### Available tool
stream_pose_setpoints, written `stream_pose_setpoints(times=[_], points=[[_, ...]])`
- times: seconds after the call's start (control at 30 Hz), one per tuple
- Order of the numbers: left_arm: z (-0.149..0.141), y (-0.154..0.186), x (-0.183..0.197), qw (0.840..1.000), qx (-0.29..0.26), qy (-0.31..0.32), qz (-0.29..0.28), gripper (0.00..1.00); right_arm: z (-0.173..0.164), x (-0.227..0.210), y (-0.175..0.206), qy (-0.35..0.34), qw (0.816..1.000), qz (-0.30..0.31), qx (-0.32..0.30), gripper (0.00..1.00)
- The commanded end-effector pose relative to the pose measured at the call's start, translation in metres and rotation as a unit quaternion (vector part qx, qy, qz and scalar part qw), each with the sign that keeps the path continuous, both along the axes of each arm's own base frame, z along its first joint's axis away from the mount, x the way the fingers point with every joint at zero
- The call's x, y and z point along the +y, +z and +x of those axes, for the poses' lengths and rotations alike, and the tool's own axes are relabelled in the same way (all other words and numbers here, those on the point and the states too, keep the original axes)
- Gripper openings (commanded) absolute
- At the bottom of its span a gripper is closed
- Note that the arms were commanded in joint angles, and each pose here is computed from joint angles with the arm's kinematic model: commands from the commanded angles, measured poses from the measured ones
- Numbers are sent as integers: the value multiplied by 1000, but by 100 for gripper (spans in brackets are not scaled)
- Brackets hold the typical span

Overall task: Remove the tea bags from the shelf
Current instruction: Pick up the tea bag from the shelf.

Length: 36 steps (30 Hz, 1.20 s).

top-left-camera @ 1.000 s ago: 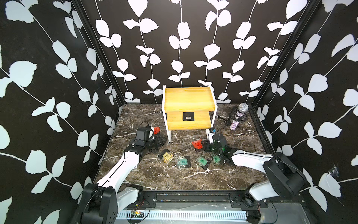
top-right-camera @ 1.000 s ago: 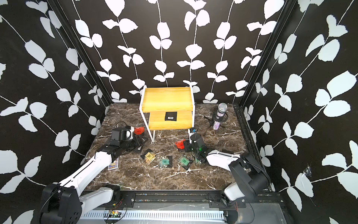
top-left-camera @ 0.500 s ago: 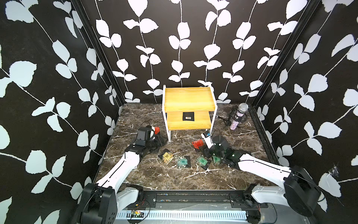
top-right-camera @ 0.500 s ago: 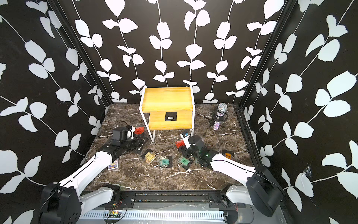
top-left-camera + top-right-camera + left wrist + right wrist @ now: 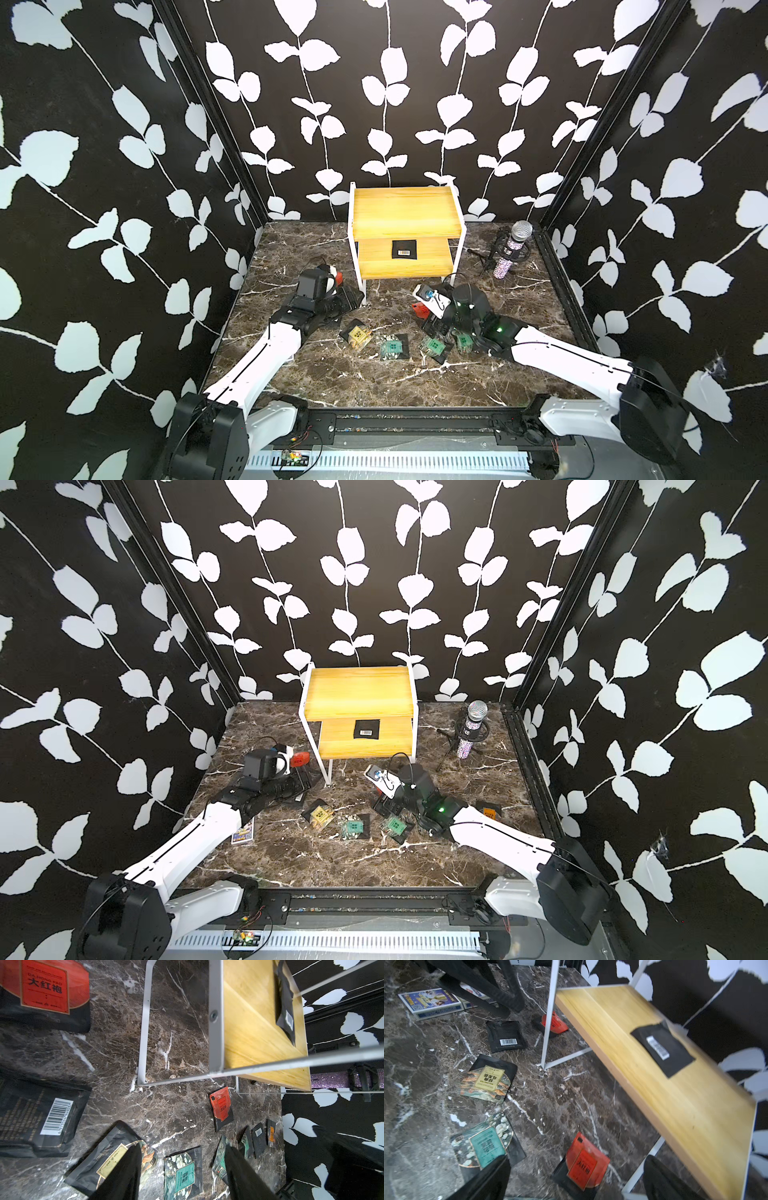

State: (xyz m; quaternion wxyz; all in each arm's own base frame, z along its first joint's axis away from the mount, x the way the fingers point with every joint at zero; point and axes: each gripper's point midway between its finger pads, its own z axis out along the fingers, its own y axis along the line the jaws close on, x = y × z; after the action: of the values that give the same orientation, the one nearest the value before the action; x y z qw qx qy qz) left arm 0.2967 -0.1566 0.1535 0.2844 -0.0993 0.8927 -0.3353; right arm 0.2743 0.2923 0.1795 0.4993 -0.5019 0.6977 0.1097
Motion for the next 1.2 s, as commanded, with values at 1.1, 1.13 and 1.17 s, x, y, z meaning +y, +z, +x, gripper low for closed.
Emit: stream_pose_setpoints(times=[1.1,1.13,1.17], points=[[-5,-3,6,1000,0,3,23,58,136,55,14,2,978,-128,-161,99],[-6,-4,6,1000,1,3,23,58,138,56,13,3,979,-127,-159,99],[-6,-5,7,1000,1,4,23,58,139,57,12,5,979,-127,-157,99]])
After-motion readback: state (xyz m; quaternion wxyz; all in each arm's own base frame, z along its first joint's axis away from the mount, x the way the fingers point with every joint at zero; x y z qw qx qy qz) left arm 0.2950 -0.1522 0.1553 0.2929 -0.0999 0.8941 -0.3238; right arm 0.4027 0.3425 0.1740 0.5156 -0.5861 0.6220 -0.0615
